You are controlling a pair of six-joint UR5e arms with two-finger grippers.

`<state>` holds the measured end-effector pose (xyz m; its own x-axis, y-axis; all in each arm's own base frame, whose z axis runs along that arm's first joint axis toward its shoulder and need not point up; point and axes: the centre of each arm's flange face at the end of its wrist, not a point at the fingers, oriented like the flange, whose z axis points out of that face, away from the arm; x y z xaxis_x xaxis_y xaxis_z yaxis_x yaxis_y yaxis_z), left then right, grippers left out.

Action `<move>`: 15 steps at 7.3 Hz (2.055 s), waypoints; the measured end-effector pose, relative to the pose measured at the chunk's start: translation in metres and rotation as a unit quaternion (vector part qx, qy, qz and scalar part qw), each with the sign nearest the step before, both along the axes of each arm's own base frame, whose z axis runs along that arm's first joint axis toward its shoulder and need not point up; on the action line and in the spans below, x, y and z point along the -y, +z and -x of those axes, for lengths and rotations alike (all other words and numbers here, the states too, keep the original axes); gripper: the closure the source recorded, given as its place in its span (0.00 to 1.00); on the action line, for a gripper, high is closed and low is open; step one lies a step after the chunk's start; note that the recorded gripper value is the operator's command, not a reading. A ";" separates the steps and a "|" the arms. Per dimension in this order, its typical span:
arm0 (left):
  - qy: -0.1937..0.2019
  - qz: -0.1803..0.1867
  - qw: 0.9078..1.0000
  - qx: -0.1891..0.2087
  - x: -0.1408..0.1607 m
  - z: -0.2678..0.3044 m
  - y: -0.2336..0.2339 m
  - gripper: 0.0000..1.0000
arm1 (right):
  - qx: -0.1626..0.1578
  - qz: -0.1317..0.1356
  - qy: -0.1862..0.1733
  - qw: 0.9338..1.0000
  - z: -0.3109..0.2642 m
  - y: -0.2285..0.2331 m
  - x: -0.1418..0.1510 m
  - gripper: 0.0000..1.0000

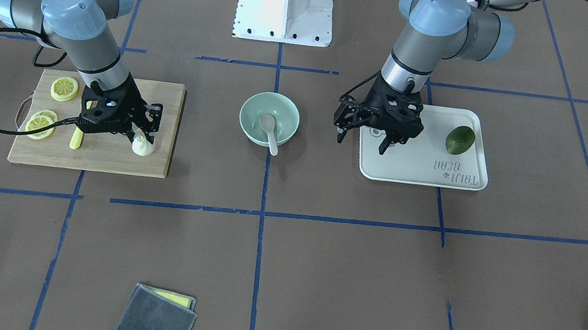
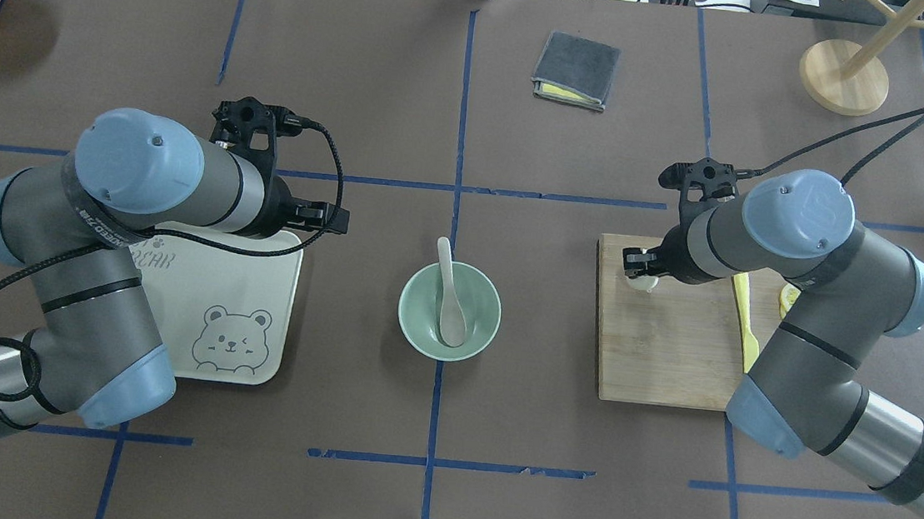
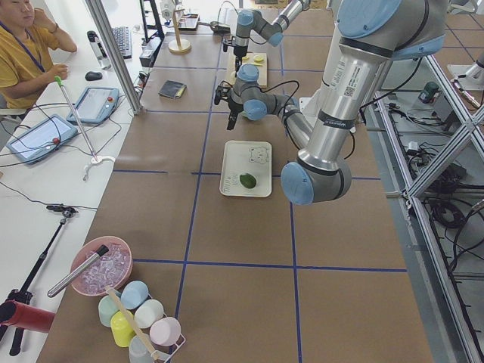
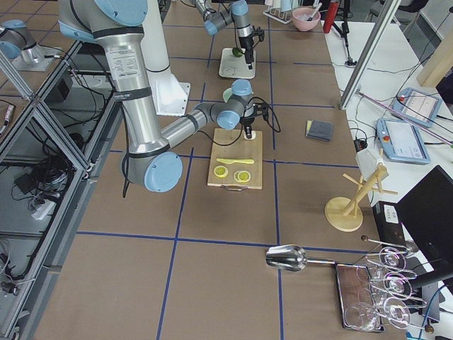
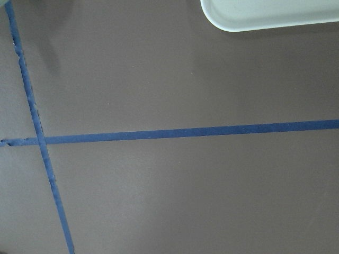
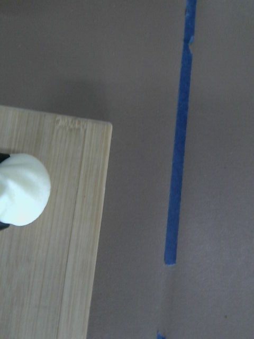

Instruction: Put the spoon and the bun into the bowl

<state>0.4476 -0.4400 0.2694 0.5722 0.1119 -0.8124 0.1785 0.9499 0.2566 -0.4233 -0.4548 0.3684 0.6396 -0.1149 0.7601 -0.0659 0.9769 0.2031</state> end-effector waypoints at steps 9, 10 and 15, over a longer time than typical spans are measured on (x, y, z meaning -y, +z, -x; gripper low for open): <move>-0.024 -0.018 1.000 0.003 0.015 0.049 0.005 0.00 | 0.099 0.054 0.046 0.993 0.114 -0.159 -0.073 0.56; -0.024 -0.018 1.000 0.003 0.016 0.049 0.005 0.00 | 0.102 0.053 0.046 0.992 0.121 -0.165 -0.081 0.45; -0.024 -0.014 1.000 0.007 0.016 0.051 0.012 0.00 | 0.101 0.049 0.047 0.993 0.133 -0.168 -0.094 0.00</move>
<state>0.3971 -0.4556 0.2811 0.5892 0.1066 -0.8009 0.2206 0.9323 0.2864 -0.5568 -0.3611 0.2005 0.4767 0.0192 0.8789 -0.1875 0.9790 0.0803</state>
